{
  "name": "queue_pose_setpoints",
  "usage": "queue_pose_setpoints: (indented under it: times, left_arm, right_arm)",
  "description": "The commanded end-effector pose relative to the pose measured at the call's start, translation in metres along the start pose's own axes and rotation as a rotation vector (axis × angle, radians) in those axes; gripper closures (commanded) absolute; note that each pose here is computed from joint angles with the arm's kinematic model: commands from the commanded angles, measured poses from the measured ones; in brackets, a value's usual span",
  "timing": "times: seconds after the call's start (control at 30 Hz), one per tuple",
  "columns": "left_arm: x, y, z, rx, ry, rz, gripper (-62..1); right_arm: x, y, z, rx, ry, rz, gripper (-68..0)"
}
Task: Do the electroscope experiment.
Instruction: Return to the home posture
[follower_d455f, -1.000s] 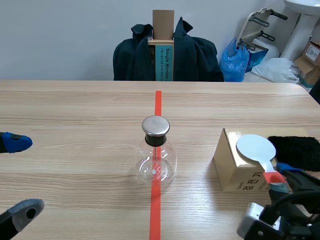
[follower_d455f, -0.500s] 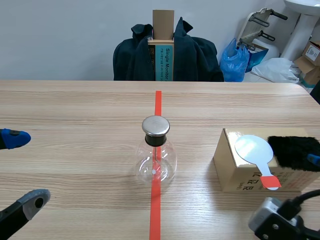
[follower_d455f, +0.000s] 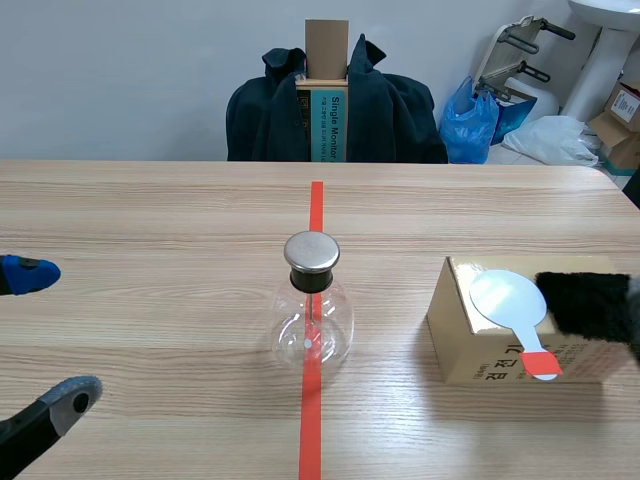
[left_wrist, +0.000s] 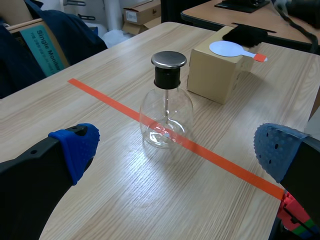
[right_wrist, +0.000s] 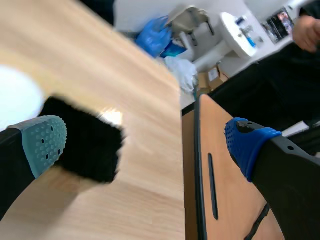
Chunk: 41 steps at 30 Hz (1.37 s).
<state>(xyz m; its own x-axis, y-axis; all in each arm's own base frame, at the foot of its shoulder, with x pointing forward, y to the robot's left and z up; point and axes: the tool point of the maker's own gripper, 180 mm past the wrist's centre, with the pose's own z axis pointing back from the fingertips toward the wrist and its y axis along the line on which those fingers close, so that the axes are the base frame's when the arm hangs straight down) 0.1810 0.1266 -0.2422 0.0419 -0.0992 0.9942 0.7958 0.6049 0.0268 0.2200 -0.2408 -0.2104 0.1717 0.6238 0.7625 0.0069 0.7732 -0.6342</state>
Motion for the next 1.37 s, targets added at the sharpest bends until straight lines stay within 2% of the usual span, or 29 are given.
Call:
queue_pose_setpoints:
  times: [0.0,0.07,0.1,0.3,0.5,0.6,0.73,0.93,1.33]
  left_arm:
    - [0.008,0.001,-0.002,0.001,-0.035,0.002,-62.3]
    - [0.008,0.001,-0.002,0.001,-0.035,0.002,-62.3]
    - [0.008,0.001,-0.002,0.001,-0.035,0.002,-62.3]
    - [0.009,0.001,-0.002,0.003,-0.042,0.004,-62.3]
    - [0.009,0.001,-0.002,0.003,-0.04,0.004,-62.3]
    - [0.009,0.001,-0.002,0.003,-0.04,0.004,-62.3]
    - [0.008,0.001,-0.002,0.002,-0.036,0.004,-62.3]
    - [0.007,0.001,-0.002,0.001,-0.034,0.002,-62.3]
    - [0.008,0.001,-0.002,0.001,-0.035,0.002,-62.3]
  right_arm:
    - [0.003,-0.01,-0.004,-0.023,-0.01,-0.058,-67.9]
    - [0.014,-0.02,-0.009,-0.023,-0.036,-0.12,-67.9]
    - [0.02,-0.021,-0.011,-0.005,-0.055,-0.134,-67.9]
    - [0.053,-0.011,-0.022,0.153,-0.166,-0.242,-67.9]
    - [0.08,0.031,-0.017,0.442,-0.247,-0.235,-67.9]
    - [0.089,0.046,-0.013,0.532,-0.274,-0.239,-67.9]
    - [0.094,0.061,-0.01,0.575,-0.289,-0.235,-67.9]
    - [0.093,0.085,-0.003,0.638,-0.282,-0.213,-67.9]
    - [0.093,0.086,-0.003,0.638,-0.281,-0.215,-67.9]
